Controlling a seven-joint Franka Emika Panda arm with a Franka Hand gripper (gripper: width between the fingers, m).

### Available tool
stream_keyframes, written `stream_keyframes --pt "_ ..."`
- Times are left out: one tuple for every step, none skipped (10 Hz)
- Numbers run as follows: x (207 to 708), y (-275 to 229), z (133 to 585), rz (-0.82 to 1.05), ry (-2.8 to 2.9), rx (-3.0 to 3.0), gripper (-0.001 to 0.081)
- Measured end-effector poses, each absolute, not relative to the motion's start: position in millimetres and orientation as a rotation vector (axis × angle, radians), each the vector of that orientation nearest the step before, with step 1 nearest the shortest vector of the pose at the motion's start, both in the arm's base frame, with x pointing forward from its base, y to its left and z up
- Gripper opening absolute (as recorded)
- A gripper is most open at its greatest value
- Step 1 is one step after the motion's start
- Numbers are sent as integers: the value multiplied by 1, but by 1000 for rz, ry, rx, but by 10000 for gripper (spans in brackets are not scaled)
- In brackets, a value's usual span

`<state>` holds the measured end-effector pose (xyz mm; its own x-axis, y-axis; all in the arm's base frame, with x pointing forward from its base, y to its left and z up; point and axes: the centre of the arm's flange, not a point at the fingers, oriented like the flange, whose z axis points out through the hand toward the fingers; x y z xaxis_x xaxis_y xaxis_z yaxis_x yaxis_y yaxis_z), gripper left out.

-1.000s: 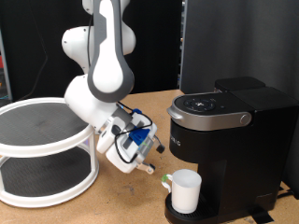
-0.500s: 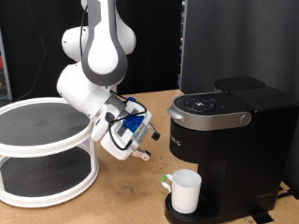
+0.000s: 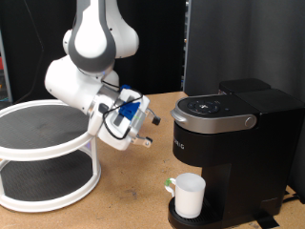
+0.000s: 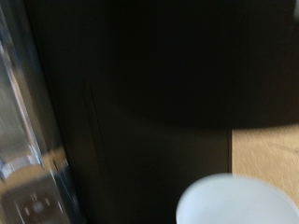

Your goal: Make a cup of coffee with the keurig machine

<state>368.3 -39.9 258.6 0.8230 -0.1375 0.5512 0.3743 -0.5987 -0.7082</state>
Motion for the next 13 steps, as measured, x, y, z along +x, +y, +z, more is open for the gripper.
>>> stream_keyframes --pt "368 -45 271 -711 -165 -2078 801" --pt "363 -46 279 -704 -155 -2066 801" --pt "363 -46 278 -702 -155 -2070 801" --pt "361 -46 276 -660 -207 -2094 801" --pt "359 -47 277 -616 -247 -2110 801" --pt "360 -48 281 -594 -254 -2104 801" --pt "360 -50 290 -589 -246 -2080 801" --pt "360 -52 301 -597 -234 -2052 801" --pt "360 -54 314 -603 -221 -2024 801" --pt "359 -57 327 -613 -205 -2007 801" --pt "359 -59 341 -626 -190 -2001 801" --pt "359 -61 355 -645 -178 -1995 801" --pt "359 -63 367 -661 -166 -1987 801"
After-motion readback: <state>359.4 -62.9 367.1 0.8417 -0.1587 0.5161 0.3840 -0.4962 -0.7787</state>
